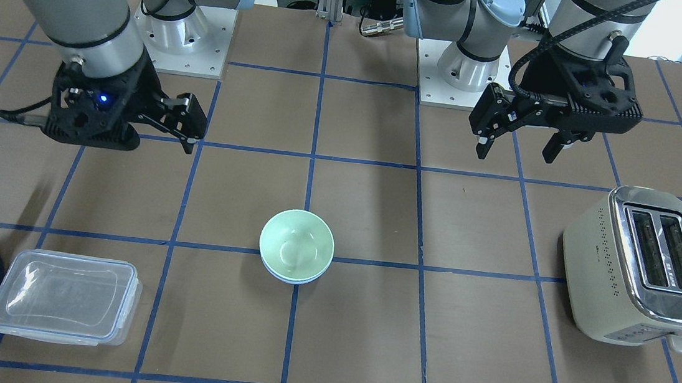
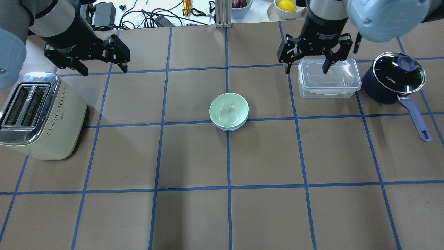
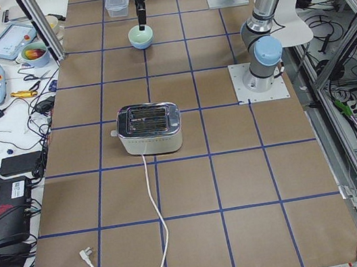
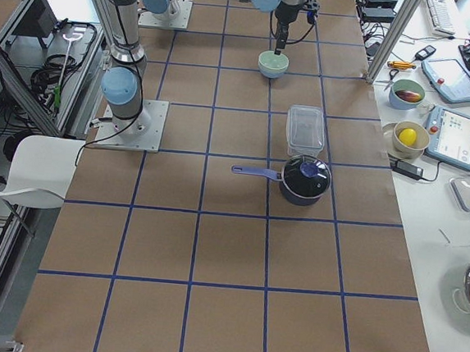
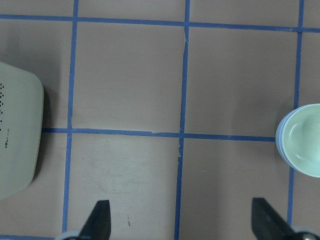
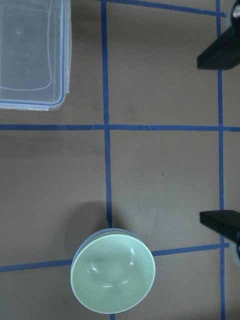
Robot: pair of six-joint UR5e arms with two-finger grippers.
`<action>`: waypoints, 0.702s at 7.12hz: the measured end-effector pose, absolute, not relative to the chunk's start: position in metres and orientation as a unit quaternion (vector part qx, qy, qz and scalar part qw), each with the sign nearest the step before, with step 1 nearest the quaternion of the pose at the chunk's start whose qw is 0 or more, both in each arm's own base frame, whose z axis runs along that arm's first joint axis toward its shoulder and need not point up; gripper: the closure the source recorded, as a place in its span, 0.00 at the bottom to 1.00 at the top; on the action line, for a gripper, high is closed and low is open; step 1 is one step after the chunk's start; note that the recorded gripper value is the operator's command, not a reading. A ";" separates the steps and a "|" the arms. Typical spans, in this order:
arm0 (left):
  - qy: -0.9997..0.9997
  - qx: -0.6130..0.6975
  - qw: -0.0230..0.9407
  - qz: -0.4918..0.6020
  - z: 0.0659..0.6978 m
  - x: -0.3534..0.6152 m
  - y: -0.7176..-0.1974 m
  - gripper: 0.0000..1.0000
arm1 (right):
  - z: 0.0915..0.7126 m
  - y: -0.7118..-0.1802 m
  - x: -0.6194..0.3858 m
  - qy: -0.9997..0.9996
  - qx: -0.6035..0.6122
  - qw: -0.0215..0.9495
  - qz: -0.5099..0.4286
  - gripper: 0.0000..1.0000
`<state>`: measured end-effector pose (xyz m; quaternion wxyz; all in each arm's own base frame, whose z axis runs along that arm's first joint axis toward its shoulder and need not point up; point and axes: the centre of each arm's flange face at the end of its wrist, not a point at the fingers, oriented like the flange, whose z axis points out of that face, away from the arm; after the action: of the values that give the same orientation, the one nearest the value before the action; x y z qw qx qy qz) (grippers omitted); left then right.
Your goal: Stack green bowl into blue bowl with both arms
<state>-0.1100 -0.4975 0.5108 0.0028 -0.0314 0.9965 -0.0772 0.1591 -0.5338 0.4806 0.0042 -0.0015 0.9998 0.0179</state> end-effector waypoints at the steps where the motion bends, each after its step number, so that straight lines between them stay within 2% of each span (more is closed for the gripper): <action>1: 0.997 -0.031 0.003 -0.077 0.511 -0.110 -0.497 0.00 | 0.501 -0.520 0.152 1.000 -0.014 0.002 0.007 0.00; 5: 0.996 -0.032 0.003 -0.077 0.511 -0.110 -0.497 0.00 | 0.518 -0.508 0.149 1.000 -0.021 0.001 -0.005 0.00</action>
<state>-0.1097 -0.4974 0.5107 0.0032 -0.0317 0.9965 -0.0774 0.1489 -0.5077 0.5176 0.0006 -0.0210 0.9998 -0.0053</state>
